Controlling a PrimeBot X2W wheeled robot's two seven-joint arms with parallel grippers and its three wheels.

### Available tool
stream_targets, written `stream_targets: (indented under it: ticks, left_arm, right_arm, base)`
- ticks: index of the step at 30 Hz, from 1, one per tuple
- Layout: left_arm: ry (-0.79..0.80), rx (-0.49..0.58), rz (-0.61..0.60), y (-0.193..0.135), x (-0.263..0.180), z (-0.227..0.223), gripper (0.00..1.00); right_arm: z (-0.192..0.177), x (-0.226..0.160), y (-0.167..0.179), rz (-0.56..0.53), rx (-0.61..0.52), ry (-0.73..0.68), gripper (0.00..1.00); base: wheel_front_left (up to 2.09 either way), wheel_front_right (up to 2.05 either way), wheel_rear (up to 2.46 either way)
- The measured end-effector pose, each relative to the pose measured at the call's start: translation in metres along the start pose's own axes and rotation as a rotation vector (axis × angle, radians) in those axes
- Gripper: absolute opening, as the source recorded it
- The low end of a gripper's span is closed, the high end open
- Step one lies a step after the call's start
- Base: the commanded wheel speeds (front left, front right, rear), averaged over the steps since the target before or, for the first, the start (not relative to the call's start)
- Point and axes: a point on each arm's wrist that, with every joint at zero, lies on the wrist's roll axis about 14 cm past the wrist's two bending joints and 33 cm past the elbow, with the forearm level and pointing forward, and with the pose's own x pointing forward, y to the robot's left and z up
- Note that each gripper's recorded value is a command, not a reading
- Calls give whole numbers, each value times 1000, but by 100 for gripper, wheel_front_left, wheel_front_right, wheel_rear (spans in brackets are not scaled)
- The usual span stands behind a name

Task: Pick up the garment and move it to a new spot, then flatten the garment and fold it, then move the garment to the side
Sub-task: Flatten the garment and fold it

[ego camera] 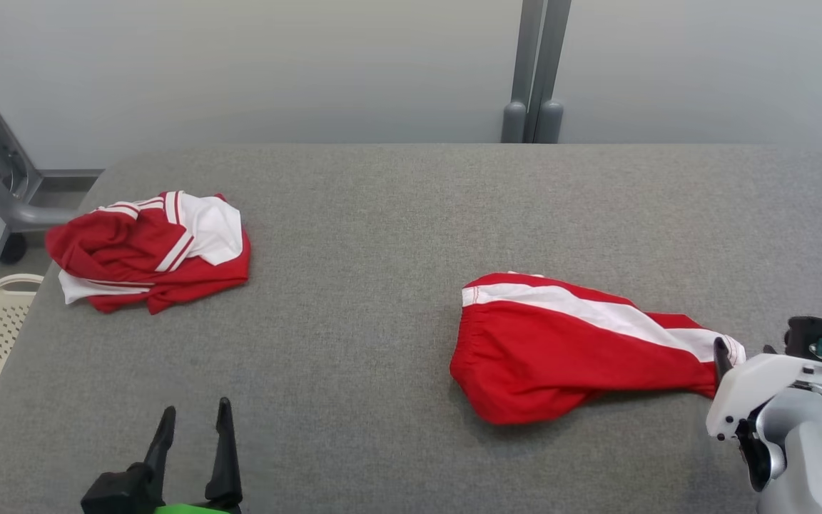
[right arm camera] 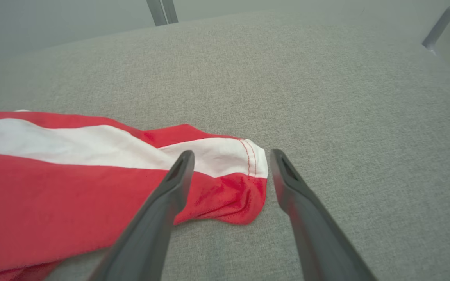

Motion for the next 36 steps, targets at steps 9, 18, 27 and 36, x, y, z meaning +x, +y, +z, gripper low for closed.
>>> stream_targets:
  ticks: [9, 18, 27, 36]
  left_arm:
    - [-20, 10, 59, 12, -2, 11, 100]
    - [8, 78, 35, 13, 2, 12, 100]
    - [41, 124, -38, 0, 4, 7, 100]
    - [75, 131, -73, -10, 1, -2, 100]
  right_arm:
    - [31, -39, 18, 100, 133, -282, 100]
    - [40, -75, 50, 216, 97, -415, 100]
    - [27, -94, 69, 279, 55, -398, 100]
    - [12, -99, 59, 248, 43, -358, 100]
  base:
    - [0, 0, 0]
    - [0, 0, 0]
    - [0, 0, 0]
    - [0, 0, 0]
